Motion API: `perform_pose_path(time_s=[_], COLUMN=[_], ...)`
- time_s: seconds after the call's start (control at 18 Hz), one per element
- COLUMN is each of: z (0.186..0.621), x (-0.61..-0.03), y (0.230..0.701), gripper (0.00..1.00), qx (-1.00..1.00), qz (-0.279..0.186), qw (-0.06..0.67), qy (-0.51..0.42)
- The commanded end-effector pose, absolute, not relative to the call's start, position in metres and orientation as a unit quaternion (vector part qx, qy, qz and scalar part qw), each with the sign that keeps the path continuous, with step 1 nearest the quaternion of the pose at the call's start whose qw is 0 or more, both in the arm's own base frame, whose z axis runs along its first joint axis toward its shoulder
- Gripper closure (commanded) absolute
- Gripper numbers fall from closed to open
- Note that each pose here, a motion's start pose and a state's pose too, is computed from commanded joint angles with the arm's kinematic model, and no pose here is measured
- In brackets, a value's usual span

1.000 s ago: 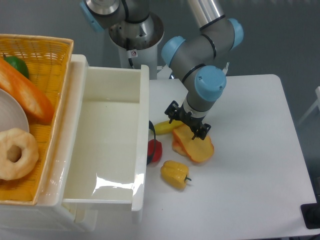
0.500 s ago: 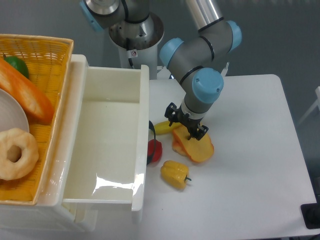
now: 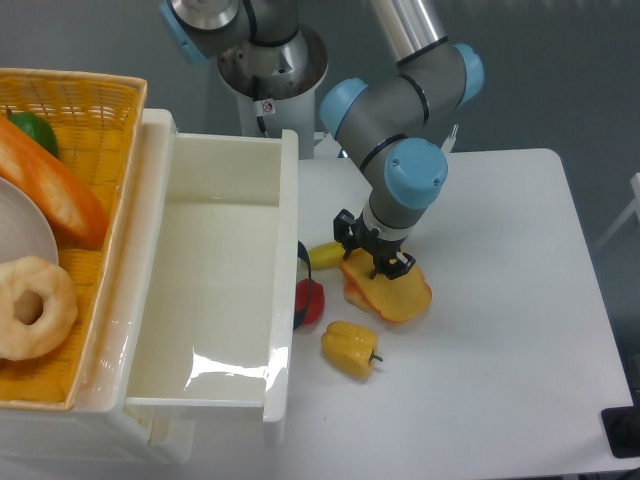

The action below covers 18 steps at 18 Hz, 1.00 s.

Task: Pick up the bread slice

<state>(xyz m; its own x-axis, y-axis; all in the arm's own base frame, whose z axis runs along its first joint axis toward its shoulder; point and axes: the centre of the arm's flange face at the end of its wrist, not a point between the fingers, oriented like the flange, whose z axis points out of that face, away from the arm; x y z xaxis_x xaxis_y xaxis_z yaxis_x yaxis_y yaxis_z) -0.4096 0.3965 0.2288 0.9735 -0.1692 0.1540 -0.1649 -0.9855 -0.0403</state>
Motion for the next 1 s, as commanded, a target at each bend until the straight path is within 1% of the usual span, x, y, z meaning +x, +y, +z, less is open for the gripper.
perform_pose_path(time_s=[0.06,0.11,0.17,0.22,0.28,0.39,0.44,0.5,0.56,0.78,1.0], z=[0.229,0.229,0.229,0.230,0.231,0.239,0.245,0.251,0.254,0.254,0.232], x=[-0.410,-0.410,-0.411,-0.411,-0.413,-0.419,-0.427,-0.433,-0.441,-0.452,-0.438], y=[0.397,0.397,0.396,0.396,0.396,0.396,0.396,0.397,0.399,0.401,0.390], gripper=[0.94,1.00,1.00,0.98,0.84,0.27,0.16,0.09,0.06,0.02,0.01], qx=[-0.993,-0.993,-0.993,-0.993,-0.994,-0.994,-0.995,-0.995,-0.996,-0.996,-0.995], qz=[-0.078,-0.078,-0.078,-0.077,-0.076,-0.069,-0.061,-0.055,-0.051,-0.047,-0.072], qw=[0.014,0.013,0.014,0.014,0.015,0.019,0.023,0.027,0.028,0.029,0.019], qy=[0.084,0.083,0.083,0.083,0.081,0.080,0.077,0.075,0.073,0.070,0.068])
